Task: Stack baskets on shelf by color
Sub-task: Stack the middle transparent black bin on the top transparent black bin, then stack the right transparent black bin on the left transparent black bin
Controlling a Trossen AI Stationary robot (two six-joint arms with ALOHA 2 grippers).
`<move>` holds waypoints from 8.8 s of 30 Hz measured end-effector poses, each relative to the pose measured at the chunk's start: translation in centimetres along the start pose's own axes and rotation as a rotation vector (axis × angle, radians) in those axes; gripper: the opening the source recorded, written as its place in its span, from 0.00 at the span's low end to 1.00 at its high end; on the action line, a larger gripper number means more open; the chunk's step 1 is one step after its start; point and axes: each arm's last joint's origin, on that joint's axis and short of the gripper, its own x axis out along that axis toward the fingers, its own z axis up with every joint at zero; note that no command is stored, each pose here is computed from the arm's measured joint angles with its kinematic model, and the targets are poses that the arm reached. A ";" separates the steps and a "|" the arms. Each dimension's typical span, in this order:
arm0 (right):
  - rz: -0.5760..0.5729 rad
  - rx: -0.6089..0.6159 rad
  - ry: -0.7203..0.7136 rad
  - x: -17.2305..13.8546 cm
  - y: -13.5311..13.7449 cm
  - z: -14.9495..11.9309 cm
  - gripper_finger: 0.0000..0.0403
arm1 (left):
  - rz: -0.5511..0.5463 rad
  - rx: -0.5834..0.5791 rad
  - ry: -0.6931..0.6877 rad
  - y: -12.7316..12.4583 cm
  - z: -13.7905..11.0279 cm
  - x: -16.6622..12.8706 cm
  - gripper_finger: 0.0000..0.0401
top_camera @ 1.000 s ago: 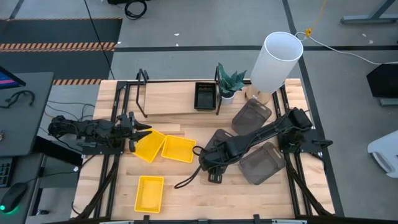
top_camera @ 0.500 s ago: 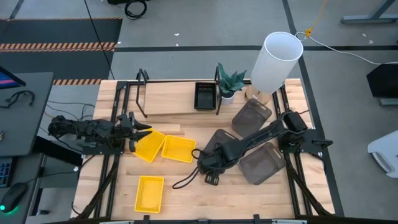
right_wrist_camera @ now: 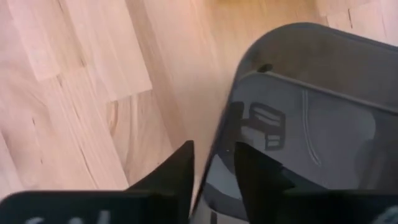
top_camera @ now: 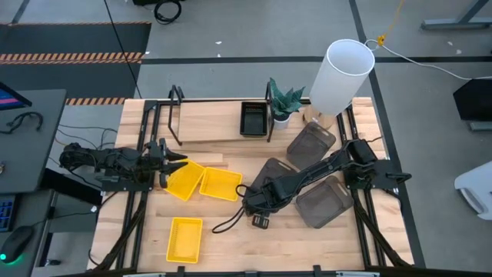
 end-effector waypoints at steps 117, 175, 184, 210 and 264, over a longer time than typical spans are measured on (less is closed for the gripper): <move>-0.517 0.303 -0.022 -9.7 -12.9 -7.4 0.01 | 0.000 0.001 0.001 0.0 0.0 0.0 0.29; 0.164 0.180 0.002 -9.9 -2.8 -5.7 0.25 | 0.000 0.000 0.001 0.0 0.0 0.0 0.29; 0.162 -0.020 0.125 -10.8 -0.7 -8.9 0.25 | 0.000 0.000 0.001 0.0 0.0 0.0 0.29; 0.151 -0.701 0.007 -10.1 2.1 -13.0 0.19 | 0.000 0.000 0.001 0.0 0.0 0.0 0.29; 0.325 -0.256 0.507 -5.9 0.7 -17.2 0.01 | 0.000 0.000 0.001 0.0 0.0 0.0 0.29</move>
